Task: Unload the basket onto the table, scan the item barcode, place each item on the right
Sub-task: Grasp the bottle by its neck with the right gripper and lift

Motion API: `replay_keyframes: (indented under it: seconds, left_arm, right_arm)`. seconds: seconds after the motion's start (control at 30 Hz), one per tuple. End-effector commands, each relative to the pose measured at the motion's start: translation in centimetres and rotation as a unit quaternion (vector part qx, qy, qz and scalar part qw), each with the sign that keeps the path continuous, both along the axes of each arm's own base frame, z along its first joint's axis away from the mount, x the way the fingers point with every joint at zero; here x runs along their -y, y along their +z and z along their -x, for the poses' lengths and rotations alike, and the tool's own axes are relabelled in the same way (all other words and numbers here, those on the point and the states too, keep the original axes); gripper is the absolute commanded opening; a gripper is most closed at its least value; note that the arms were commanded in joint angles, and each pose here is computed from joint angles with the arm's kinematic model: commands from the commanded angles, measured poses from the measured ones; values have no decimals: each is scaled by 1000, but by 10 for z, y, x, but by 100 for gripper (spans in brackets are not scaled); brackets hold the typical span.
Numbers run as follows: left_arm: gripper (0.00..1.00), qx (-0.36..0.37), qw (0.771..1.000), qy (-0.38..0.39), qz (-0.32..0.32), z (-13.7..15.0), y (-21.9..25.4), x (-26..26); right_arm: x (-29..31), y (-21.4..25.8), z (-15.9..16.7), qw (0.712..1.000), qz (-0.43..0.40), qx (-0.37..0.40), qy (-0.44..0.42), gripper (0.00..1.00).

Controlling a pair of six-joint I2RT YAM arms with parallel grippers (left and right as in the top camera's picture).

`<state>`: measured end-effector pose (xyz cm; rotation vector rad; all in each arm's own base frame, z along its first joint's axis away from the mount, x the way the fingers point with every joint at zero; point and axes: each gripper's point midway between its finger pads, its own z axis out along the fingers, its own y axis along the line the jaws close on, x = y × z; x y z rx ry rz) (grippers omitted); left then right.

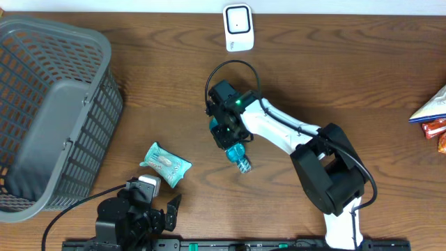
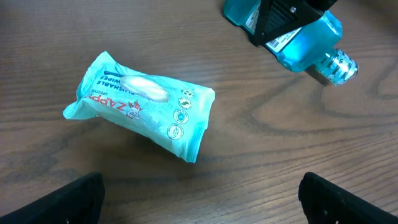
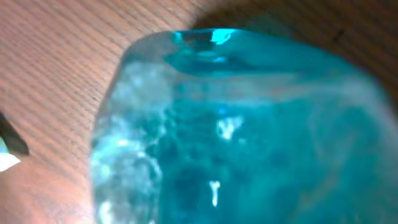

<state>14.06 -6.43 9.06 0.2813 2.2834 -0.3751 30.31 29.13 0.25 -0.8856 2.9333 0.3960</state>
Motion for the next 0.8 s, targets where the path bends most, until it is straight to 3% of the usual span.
replay_keyframes:
  seconds: [0.0,0.2,0.4,0.47,0.57,0.67,0.77]
  left_arm:
    - [100,-4,1000,-1,2,2,-1,1]
    - [99,-4,1000,-2,1,2,-1,1]
    - [99,-4,1000,-1,2,2,-1,1]
    - [99,-4,1000,-2,2,2,-1,1]
    - [99,-4,1000,-1,2,2,-1,1]
    - [99,-4,1000,-1,2,2,-1,1]
    - [99,-4,1000,-1,2,2,-1,1]
  right_arm:
    - [10,-21,10,999,3,-33,19,35]
    - [8,-9,7,999,1,-31,18,56]
    - [-1,28,-4,1000,-25,4,19,60]
    - [-2,36,-5,999,-30,11,20,53]
    - [1,35,-1,1000,-24,3,20,29]
    - [3,35,1,1000,-20,-2,23,17]
    - [3,35,2,1000,-19,-3,24,14]
